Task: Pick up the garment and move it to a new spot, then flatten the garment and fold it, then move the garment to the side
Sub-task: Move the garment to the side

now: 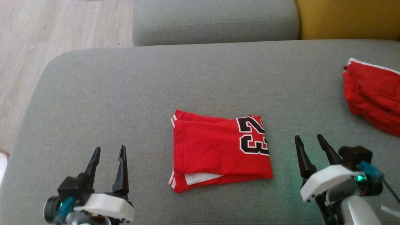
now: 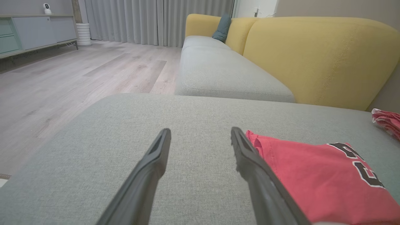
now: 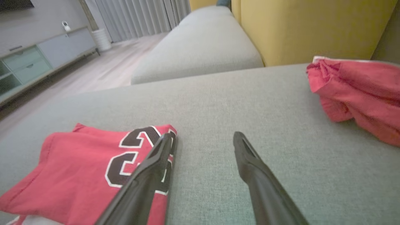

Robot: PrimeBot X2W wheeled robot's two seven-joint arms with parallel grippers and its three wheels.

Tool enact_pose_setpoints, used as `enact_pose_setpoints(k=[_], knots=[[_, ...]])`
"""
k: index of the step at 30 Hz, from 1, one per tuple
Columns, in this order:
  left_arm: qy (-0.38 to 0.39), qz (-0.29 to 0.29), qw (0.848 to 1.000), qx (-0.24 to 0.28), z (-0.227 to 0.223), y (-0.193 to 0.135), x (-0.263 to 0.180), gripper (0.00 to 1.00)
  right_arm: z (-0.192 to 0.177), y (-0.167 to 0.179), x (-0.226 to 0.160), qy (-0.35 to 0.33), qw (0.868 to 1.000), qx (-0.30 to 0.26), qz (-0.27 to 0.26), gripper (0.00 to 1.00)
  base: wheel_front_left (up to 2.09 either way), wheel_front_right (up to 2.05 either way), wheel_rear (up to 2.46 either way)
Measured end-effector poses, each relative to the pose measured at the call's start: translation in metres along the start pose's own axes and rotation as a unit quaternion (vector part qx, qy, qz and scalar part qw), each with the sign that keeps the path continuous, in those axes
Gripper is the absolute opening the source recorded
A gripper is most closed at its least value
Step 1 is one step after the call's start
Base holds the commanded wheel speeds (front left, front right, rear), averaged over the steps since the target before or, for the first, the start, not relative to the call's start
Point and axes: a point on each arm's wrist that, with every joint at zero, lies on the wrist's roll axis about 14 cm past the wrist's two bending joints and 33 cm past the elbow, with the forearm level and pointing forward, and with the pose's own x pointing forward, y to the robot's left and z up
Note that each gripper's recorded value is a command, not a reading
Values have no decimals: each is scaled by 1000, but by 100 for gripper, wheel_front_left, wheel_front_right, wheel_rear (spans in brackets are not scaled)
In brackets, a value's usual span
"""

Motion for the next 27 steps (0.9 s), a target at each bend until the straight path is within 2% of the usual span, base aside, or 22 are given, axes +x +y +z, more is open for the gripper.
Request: enact_pose_setpoints(k=[8,15,21,22,23,25,27], knots=[[15,23,1000,-12,-10,9,-1,100,-23,13,35,91,995,17,23,100,0,0,0],[19,53,998,-12,-13,27,-1,100,-74,44,45,210,975,30,69,100,0,0,0],[25,74,997,-11,-17,40,-3,100,-85,52,55,251,963,33,89,100,0,0,0],[25,77,997,-10,-17,42,-3,100,-85,53,57,254,962,35,92,89,0,0,0],[25,79,997,-8,-17,43,-3,100,-85,53,58,254,962,37,93,49,0,0,0],[25,78,997,-8,-17,42,-2,100,-84,53,59,255,962,40,93,0,0,0,0],[26,72,997,-5,-18,40,1,100,-84,51,59,252,963,42,91,0,0,0,0]])
